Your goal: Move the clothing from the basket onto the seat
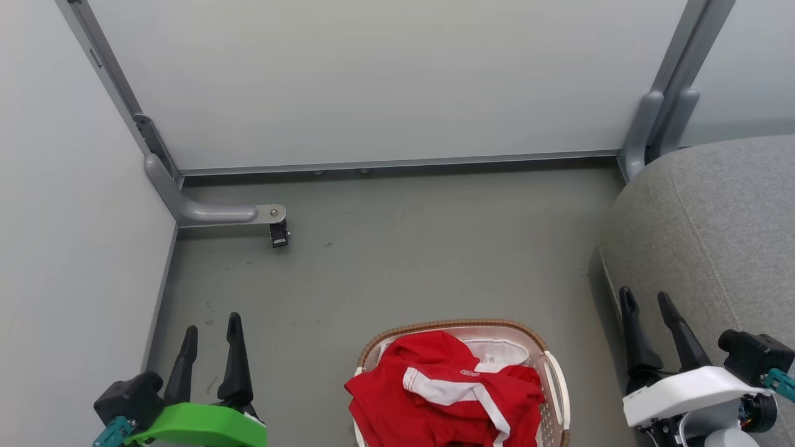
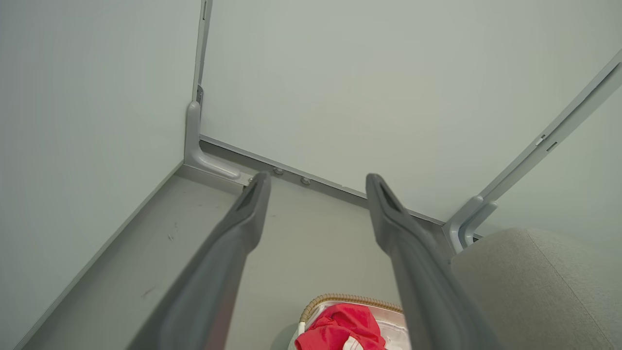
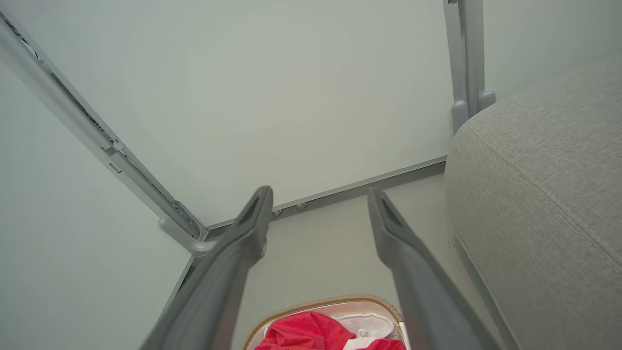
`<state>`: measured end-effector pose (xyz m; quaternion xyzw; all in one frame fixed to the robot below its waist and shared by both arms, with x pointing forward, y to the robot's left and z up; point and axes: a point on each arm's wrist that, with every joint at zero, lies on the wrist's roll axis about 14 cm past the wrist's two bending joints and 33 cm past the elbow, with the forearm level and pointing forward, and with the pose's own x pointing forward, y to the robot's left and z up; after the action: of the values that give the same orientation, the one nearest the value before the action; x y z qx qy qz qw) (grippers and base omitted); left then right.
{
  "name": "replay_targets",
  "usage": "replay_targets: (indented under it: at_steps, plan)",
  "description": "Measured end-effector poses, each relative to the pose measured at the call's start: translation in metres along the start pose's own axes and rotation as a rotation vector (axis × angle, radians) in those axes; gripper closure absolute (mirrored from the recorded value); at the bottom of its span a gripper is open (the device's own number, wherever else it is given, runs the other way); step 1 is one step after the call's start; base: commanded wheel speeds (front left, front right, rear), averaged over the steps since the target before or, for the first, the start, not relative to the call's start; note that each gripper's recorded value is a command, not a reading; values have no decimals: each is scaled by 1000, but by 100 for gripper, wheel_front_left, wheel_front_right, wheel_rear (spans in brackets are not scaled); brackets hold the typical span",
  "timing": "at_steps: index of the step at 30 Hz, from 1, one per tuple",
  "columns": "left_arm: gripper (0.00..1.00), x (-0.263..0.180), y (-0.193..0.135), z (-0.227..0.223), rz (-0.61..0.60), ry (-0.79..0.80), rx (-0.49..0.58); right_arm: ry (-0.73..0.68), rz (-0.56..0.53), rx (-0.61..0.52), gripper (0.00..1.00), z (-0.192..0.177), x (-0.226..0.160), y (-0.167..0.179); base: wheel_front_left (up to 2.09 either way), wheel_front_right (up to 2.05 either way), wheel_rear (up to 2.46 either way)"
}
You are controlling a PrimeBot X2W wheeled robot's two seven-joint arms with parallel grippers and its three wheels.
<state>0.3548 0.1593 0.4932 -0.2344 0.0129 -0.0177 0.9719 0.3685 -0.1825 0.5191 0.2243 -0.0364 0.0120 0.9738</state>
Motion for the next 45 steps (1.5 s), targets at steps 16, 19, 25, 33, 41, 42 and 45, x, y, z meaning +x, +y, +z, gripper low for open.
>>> replay_targets:
  at_steps: [16,19,25,33,41,42,45]
  plan:
    - [0,-7,4,-13,-1,28,117,15,28,-150,0,-7,-4,3,0,0,0]
    - [0,-9,5,-15,-4,30,140,17,32,-171,0,-9,-5,3,0,0,0]
    - [0,-11,6,-18,-7,34,177,25,40,-213,0,-13,-6,3,0,0,0]
    - [0,-13,4,-21,-20,38,228,21,59,-269,0,-13,-5,7,0,0,0]
    - [0,-14,1,-22,-39,34,280,12,76,-321,0,-12,-5,9,0,0,0]
    - [0,-14,1,-22,-41,31,284,11,78,-326,0,-12,-5,10,0,0,0]
    - [0,-14,0,-22,-47,33,308,6,85,-343,0,-11,-5,11,0,0,0]
